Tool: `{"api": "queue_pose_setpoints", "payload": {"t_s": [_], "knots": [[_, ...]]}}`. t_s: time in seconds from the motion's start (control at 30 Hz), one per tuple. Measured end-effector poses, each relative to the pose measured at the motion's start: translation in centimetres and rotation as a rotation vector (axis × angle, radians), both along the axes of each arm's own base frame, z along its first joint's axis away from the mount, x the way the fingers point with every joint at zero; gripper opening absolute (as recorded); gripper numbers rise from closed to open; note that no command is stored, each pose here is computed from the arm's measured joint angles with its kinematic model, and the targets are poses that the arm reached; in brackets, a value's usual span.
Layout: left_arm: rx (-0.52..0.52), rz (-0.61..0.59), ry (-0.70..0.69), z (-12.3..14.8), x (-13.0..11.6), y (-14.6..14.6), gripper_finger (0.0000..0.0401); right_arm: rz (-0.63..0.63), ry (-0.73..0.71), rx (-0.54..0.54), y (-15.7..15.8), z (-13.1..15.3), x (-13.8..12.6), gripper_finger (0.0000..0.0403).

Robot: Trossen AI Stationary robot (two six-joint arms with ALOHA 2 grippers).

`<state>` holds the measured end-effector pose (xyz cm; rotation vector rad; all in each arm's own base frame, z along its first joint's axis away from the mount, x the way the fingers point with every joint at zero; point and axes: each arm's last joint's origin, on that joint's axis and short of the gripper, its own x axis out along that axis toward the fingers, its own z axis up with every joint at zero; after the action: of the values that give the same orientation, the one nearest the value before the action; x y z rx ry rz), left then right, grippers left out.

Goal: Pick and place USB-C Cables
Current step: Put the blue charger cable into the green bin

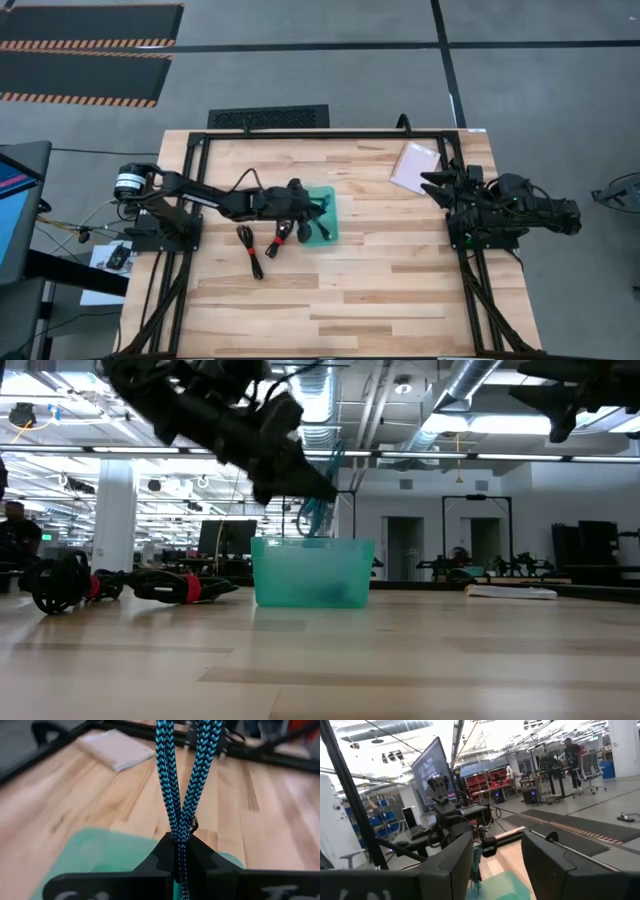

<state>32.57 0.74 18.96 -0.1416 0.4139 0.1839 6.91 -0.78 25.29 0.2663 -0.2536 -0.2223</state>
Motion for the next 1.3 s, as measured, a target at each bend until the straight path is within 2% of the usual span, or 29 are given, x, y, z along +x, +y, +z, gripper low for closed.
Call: {"api": "queue_pose_setpoints", "payload": {"t_s": [0.2,0.33,0.47,0.57,0.67,0.8,0.9,1.03,1.13,1.3], "knots": [[0.281,-0.178,0.177,3.4,1.7,-0.8,0.0000,0.003,0.001,0.014,0.0,0.0,0.0,0.0190],[0.438,-0.297,0.317,4.9,1.8,-0.9,0.0000,0.004,0.017,0.020,0.0,-0.2,0.0,0.0189],[0.637,-0.462,0.458,5.0,1.3,-1.0,0.0000,0.004,0.039,0.021,0.0,-0.4,0.1,0.0187],[0.784,-0.543,0.541,4.5,0.9,-1.3,0.0000,0.004,0.048,0.021,0.0,-0.5,0.1,0.0188],[0.877,-0.589,0.575,4.4,0.9,-1.6,0.0000,0.004,0.050,0.021,0.0,-0.5,0.1,0.0188],[1.011,-0.709,0.603,4.3,0.7,-2.2,0.0000,0.004,0.065,0.021,0.0,-0.7,0.1,0.0186],[1.084,-0.792,0.635,4.1,0.5,-2.3,0.0000,0.004,0.078,0.021,0.0,-0.8,0.1,0.0184],[1.099,-0.813,0.688,3.9,0.1,-2.0,0.0000,0.004,0.077,0.021,0.0,-0.8,0.1,0.0183],[1.153,-0.878,0.732,3.5,-0.1,-1.9,0.0000,0.004,0.077,0.021,0.0,-0.8,0.1,0.0182],[1.235,-0.937,0.709,3.0,0.7,-1.8,0.0000,0.004,0.081,0.021,0.0,-0.8,0.1,0.0182]]}}
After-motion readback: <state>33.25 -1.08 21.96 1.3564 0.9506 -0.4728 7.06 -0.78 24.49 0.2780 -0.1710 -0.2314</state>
